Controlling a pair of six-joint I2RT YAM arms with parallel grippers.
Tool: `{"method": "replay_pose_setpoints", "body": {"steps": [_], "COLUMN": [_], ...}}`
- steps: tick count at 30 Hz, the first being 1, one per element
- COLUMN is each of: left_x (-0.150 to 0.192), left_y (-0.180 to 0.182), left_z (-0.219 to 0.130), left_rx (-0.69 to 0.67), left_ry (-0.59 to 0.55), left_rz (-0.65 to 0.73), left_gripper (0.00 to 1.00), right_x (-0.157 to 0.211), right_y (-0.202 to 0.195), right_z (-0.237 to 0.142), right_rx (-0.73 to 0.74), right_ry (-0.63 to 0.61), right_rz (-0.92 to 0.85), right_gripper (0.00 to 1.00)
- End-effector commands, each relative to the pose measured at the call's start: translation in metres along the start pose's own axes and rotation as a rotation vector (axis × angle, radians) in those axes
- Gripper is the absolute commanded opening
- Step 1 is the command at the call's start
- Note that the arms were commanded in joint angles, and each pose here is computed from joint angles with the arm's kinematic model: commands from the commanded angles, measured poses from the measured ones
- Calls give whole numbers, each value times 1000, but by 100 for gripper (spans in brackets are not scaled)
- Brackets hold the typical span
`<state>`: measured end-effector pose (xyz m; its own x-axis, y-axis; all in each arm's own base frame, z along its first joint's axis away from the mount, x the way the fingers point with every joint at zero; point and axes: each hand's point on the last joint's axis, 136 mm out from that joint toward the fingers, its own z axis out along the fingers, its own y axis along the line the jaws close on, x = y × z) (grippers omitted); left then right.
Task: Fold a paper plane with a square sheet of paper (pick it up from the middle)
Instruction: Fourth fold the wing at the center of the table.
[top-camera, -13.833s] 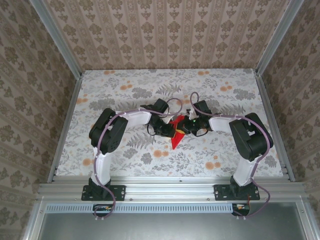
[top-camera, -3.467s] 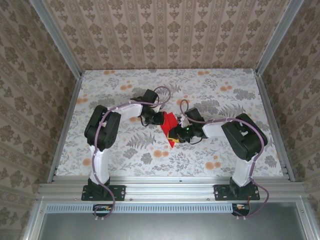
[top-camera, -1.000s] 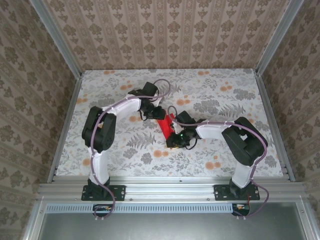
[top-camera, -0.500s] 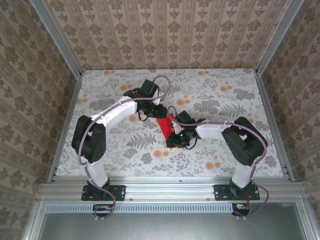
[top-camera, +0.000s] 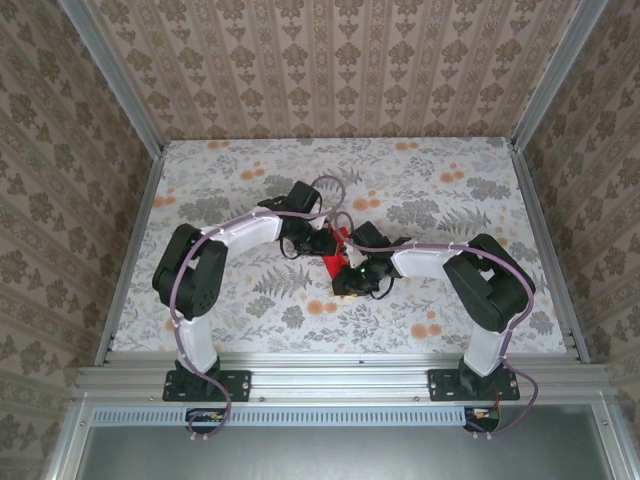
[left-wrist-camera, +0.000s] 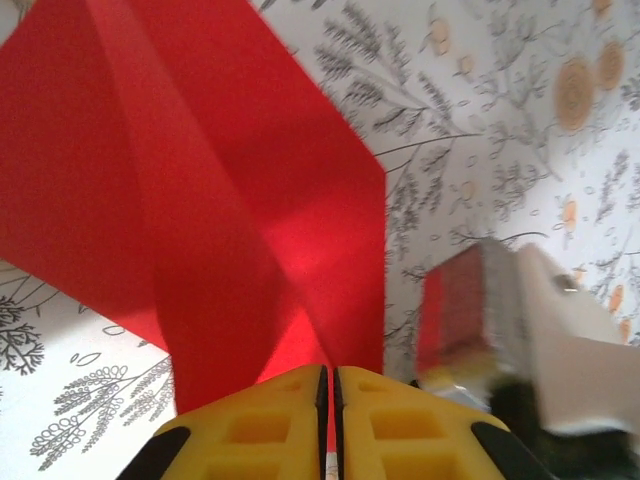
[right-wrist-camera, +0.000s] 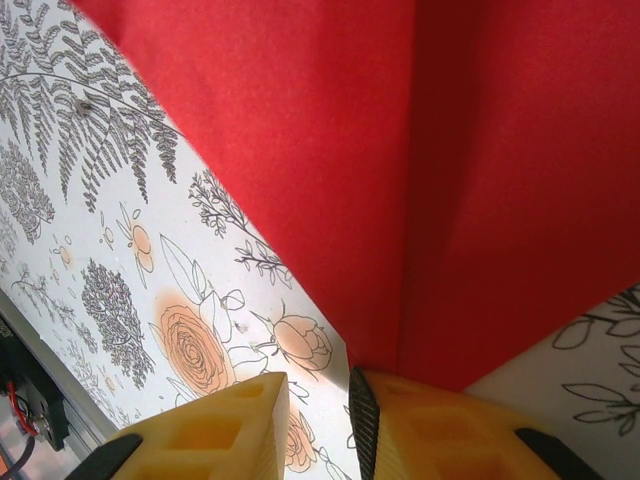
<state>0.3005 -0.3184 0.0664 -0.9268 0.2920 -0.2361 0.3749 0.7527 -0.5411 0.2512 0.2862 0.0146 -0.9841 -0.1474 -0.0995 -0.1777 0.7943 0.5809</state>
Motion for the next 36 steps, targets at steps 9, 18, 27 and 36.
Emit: {"method": "replay_pose_setpoints", "body": {"steps": [9, 18, 27, 36], "left_x": [-1, 9, 15, 18], "left_y": [26, 46, 52, 58], "left_z": [25, 40, 44, 45], "left_rx": [2, -48, -59, -69], "left_ry": [9, 62, 91, 106], "left_rz": [-25, -25, -22, -16], "left_gripper": [12, 11, 10, 9], "right_x": [38, 25, 10, -15], "right_y": [-29, -5, 17, 0], "right_z": [8, -11, -33, -29], "right_rx": [115, 55, -67, -75], "right_ry": [111, 41, -37, -92], "right_rz": [71, 27, 48, 162], "right_gripper": [29, 34, 35, 31]}}
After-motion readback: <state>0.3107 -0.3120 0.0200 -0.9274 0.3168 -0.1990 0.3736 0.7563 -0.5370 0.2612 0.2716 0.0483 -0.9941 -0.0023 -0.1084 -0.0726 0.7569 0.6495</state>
